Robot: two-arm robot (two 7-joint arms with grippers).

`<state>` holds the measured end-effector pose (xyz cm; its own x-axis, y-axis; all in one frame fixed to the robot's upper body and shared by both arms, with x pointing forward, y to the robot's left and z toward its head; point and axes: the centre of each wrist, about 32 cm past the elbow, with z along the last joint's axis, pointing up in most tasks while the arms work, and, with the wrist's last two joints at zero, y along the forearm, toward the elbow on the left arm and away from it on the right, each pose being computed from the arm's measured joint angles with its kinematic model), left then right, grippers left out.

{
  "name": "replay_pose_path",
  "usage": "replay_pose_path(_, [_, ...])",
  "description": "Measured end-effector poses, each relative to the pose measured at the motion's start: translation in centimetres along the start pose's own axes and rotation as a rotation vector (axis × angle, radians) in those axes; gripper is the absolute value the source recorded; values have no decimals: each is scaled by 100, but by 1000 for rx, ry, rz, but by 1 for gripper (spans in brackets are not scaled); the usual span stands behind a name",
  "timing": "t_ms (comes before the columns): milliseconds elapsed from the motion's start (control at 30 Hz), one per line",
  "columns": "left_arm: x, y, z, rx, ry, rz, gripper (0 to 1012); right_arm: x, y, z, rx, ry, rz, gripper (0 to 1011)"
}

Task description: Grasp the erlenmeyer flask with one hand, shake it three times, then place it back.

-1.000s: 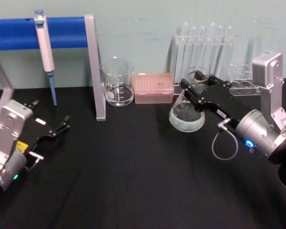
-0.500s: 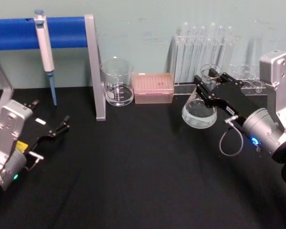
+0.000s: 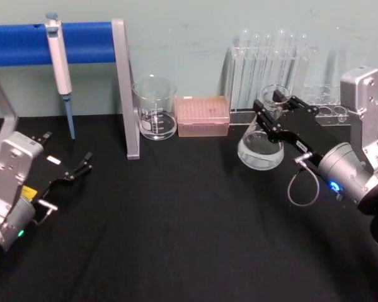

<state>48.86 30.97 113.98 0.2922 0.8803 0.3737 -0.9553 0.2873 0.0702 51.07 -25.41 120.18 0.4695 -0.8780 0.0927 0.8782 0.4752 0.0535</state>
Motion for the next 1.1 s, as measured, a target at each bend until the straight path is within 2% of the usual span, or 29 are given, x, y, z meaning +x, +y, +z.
replay_pose_path(467, [0, 0, 0, 0, 0, 0, 1001, -132, 37, 30, 11, 0, 127, 450])
replay_pose_path(767, [0, 0, 0, 0, 0, 0, 1001, -229, 55, 42, 25, 1, 242, 450])
replay_pose_path(1100, [0, 0, 0, 0, 0, 0, 1001, -299, 52, 40, 43, -7, 414, 450])
